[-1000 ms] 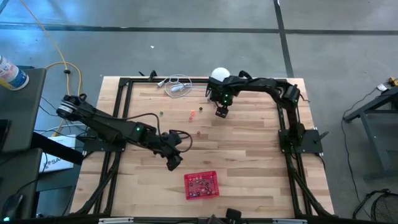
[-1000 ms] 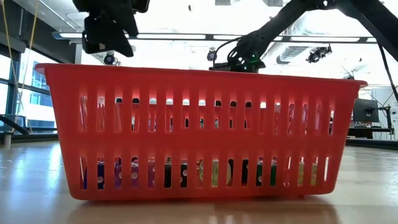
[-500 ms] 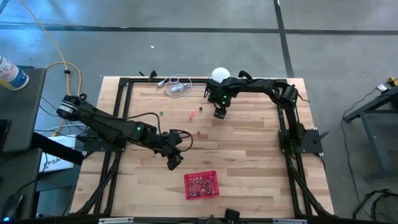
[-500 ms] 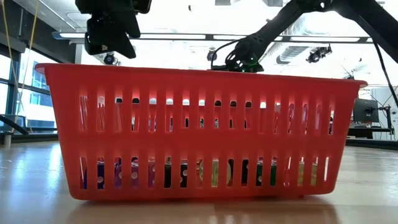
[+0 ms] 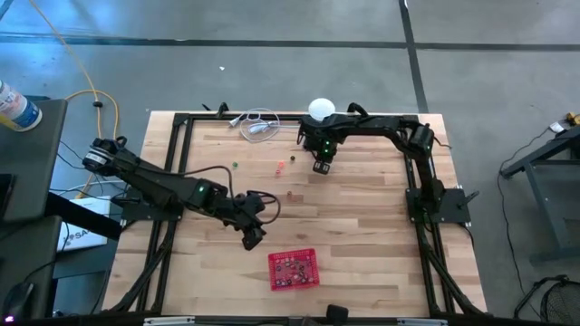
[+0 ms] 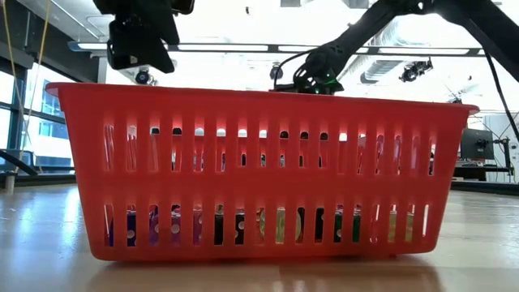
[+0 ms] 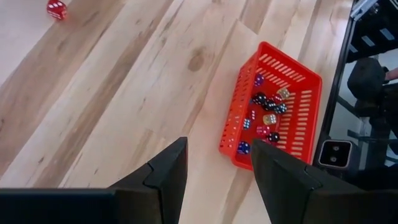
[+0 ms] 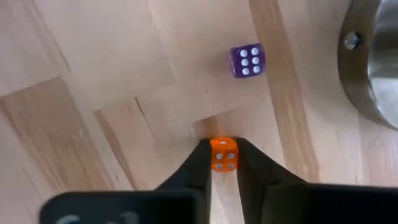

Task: Pick & Place Dice
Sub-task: Put the orange dice into the red bin

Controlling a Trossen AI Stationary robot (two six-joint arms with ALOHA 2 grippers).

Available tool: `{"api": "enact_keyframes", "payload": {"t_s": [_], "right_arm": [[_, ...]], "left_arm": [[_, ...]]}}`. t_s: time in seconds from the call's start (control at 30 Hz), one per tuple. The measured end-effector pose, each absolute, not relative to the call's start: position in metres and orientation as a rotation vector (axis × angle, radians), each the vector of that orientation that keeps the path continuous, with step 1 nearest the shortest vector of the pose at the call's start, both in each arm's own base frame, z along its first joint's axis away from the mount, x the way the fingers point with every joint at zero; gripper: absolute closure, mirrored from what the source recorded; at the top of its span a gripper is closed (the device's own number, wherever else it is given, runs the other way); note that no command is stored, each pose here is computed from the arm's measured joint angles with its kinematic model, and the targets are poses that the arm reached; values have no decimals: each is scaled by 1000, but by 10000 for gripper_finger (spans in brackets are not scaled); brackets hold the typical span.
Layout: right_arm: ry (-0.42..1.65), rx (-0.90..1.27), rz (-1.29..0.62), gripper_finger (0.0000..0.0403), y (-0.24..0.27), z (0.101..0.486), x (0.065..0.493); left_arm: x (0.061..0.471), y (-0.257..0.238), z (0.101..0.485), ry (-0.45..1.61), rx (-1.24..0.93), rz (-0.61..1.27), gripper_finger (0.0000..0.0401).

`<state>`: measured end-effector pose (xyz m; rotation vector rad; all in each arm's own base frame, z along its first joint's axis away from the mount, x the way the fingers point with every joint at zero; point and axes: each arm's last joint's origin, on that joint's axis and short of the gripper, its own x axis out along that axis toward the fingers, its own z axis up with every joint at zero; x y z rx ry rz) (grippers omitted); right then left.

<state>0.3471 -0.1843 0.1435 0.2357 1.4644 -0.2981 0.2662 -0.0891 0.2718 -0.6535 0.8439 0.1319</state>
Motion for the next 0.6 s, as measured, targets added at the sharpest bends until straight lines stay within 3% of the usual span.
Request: {"api": "enact_keyframes", "payload": {"t_s": [0.27, 0.43, 0.6], "right_arm": [[1523, 173, -364, 378, -163, 152, 349], [1474, 150, -433, 378, -120, 202, 345], [1230, 201, -372, 378, -39, 270, 337]], "left_arm": [[263, -100, 272, 849, -652, 98, 232], [260, -106, 272, 867, -608, 43, 232], [255, -117, 271, 945, -606, -85, 232]]}}
